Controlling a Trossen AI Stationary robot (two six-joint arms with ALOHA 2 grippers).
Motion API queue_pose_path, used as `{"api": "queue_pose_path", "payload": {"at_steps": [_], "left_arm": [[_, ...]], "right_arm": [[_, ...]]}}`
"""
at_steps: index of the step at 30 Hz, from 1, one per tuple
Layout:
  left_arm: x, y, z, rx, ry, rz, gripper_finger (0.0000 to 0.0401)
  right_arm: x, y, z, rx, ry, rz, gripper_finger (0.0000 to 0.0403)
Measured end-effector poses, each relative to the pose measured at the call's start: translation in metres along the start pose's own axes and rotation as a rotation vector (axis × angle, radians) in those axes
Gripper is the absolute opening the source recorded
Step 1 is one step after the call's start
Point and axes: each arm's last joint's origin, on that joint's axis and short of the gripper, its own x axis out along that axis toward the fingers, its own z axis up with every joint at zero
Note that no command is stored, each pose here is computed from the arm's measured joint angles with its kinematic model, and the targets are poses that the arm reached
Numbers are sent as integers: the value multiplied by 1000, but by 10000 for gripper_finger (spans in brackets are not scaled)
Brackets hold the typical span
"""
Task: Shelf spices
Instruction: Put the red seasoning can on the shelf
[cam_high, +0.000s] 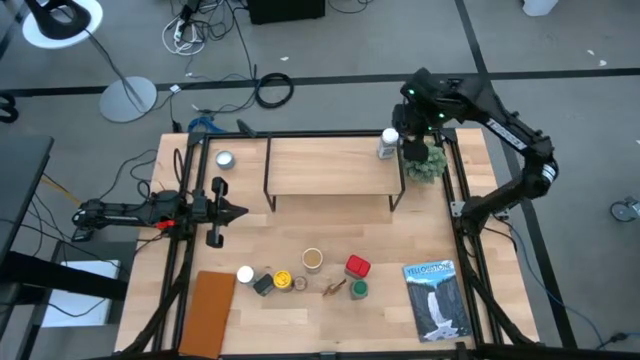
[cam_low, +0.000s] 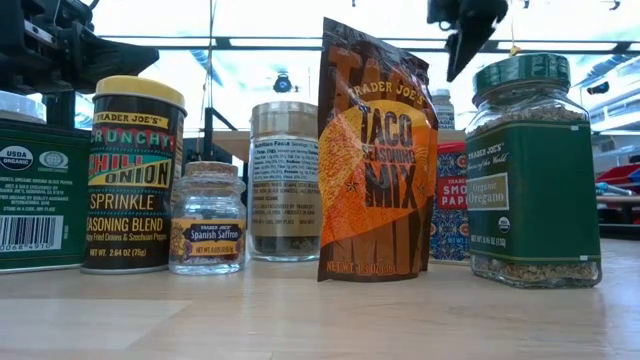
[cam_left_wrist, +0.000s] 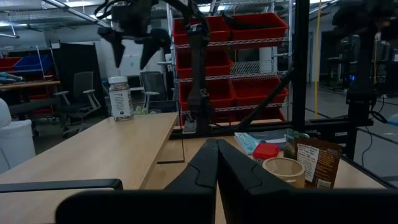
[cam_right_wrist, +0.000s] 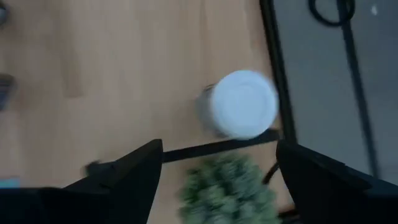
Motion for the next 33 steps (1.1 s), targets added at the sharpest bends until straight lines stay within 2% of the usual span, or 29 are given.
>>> {"api": "queue_pose_path", "payload": {"at_steps": [6,13,19,33], "left_arm": [[0,0,0,0,1,0,12],[0,0,0,0,0,0,12],[0,0,0,0,0,0,12],[0,0,0,0,1,0,12]], "right_arm": [[-17,32,-7,35,-11,113,308],[-22,75,8,-11,-89,253,308],[-7,111,33,-94,-120,320,308],[34,181,52,-344,39,360,308]]}}
